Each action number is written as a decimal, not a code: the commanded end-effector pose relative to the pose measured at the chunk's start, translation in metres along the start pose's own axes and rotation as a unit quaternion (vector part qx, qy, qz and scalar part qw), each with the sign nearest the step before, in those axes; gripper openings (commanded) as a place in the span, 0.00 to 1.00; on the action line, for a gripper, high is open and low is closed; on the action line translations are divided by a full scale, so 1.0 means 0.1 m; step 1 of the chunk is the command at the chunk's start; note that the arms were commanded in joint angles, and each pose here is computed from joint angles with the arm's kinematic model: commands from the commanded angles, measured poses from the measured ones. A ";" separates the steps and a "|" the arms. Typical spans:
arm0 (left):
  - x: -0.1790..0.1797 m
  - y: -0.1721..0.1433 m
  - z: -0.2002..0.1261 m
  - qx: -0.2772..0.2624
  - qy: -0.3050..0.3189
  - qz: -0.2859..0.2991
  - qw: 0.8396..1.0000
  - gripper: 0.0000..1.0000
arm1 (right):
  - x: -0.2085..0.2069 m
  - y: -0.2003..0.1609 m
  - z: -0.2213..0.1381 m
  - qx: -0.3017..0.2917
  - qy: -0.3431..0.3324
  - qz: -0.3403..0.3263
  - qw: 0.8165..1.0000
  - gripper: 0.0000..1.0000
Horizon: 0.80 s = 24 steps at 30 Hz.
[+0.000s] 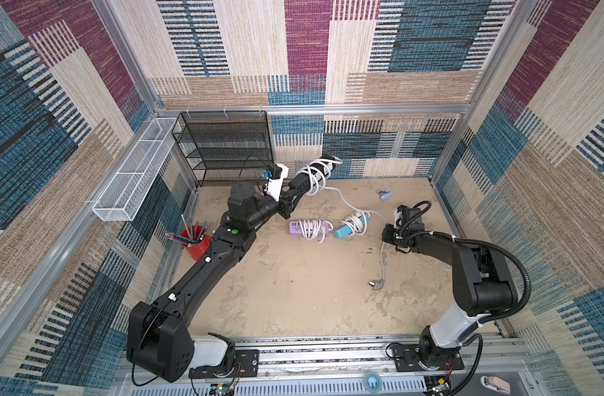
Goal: Unwrap the cord wrapped around the power strip
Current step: Unwrap the power cord from the power strip.
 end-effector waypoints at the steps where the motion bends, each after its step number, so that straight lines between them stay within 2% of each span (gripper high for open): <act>1: -0.03 0.23 -0.01 -0.047 -0.017 0.017 0.999 0.00 | 0.10 0.08 -0.10 -0.018 0.021 -0.012 1.000 0.36; 8: -0.05 0.25 0.01 -0.040 -0.028 0.019 0.999 0.00 | 0.28 0.17 -0.40 -0.042 0.064 -0.042 0.996 0.75; 10: -0.07 0.25 0.02 -0.037 -0.037 0.016 0.998 0.00 | 0.46 0.25 -0.60 -0.068 0.113 -0.072 0.989 0.94; 11: -0.07 0.27 0.02 -0.037 -0.039 0.016 0.998 0.00 | 0.54 0.30 -0.72 -0.083 0.135 -0.086 0.984 0.99; 12: -0.07 0.28 0.02 -0.036 -0.040 0.015 0.998 0.00 | 0.65 0.34 -0.84 -0.099 0.161 -0.102 0.977 0.98; 15: -0.12 0.31 0.02 -0.036 -0.060 0.012 0.997 0.00 | 0.99 0.47 -1.26 -0.156 0.249 -0.158 0.943 0.98; 17: -0.14 0.34 0.01 -0.035 -0.068 0.011 0.997 0.00 | 1.22 0.50 -1.52 -0.185 0.316 -0.197 0.909 0.98; 19: -0.15 0.36 0.01 -0.035 -0.075 0.008 0.997 0.00 | 1.44 0.49 -1.77 -0.206 0.384 -0.240 0.867 0.98; 22: -0.17 0.38 0.00 -0.037 -0.083 0.005 0.996 0.00 | 1.74 0.46 -1.94 -0.214 0.445 -0.301 0.816 0.98; 24: -0.19 0.41 0.00 -0.039 -0.090 0.004 0.995 0.00 | 1.90 0.42 -1.94 -0.204 0.469 -0.336 0.791 0.98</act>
Point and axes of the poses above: each gripper's point midway between its finger pads, its own z axis out along the fingers, its own x axis along the line the jaws close on, y = z × x, the point moved 5 cm from there along -z, back along the fingers, and after that the axes turned 9 degrees about z, right-handed, at the moved point
